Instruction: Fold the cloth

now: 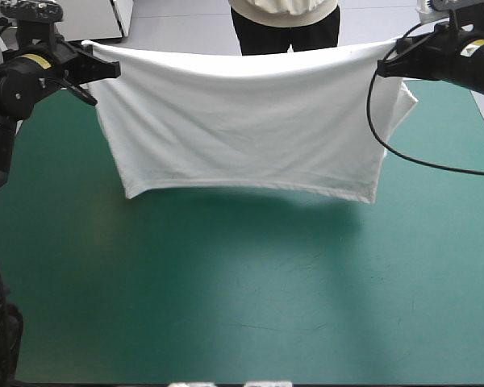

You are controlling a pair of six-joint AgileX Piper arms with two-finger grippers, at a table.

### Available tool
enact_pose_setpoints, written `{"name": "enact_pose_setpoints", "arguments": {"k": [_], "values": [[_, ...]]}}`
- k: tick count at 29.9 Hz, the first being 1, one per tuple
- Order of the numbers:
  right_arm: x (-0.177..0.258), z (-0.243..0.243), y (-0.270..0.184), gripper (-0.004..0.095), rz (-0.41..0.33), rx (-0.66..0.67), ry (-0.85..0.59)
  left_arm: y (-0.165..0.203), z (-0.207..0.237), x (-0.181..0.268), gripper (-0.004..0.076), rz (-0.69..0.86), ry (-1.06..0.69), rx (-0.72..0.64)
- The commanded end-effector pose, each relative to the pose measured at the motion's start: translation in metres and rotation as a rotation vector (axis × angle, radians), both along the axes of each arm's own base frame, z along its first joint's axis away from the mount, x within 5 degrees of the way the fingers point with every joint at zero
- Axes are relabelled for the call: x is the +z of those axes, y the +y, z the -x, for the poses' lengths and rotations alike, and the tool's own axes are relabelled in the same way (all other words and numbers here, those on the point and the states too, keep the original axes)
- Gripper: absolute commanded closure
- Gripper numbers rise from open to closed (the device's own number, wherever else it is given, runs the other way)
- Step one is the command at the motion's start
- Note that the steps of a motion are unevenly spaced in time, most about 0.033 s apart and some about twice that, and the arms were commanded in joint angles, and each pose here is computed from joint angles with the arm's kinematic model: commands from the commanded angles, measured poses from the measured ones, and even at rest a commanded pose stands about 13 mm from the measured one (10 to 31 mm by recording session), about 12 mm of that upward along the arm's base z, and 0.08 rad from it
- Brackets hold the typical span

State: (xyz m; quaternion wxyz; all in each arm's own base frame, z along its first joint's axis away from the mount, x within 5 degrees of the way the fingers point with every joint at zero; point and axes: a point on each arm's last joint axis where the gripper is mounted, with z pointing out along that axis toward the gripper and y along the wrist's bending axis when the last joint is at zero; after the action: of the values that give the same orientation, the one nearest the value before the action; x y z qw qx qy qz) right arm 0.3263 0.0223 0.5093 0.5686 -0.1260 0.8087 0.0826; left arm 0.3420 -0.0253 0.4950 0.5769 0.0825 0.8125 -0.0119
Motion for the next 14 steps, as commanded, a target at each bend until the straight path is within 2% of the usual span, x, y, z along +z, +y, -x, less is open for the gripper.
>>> {"name": "enact_pose_setpoints", "arguments": {"k": [1,5,8,10,14], "values": [[0.029,-0.006,-0.005,0.0925,-0.039,-0.04,-0.191,0.001,0.0,0.038,0.0733,0.019,-0.24,0.013],[0.037,-0.022,-0.006,0.0926,-0.032,-0.044,-0.25,0.002,-0.012,0.052,0.0733,0.013,-0.36,0.021],[0.034,-0.033,-0.005,0.0926,-0.041,-0.032,-0.238,0.001,-0.02,0.048,0.0733,0.013,-0.353,0.022],[0.024,-0.042,-0.004,0.0925,-0.039,-0.021,-0.201,0.0,-0.028,0.036,0.0733,0.008,-0.292,0.018],[-0.012,-0.066,0.001,0.0925,-0.038,0.042,-0.02,-0.002,-0.049,-0.004,0.0733,0.001,-0.054,0.001]]}}
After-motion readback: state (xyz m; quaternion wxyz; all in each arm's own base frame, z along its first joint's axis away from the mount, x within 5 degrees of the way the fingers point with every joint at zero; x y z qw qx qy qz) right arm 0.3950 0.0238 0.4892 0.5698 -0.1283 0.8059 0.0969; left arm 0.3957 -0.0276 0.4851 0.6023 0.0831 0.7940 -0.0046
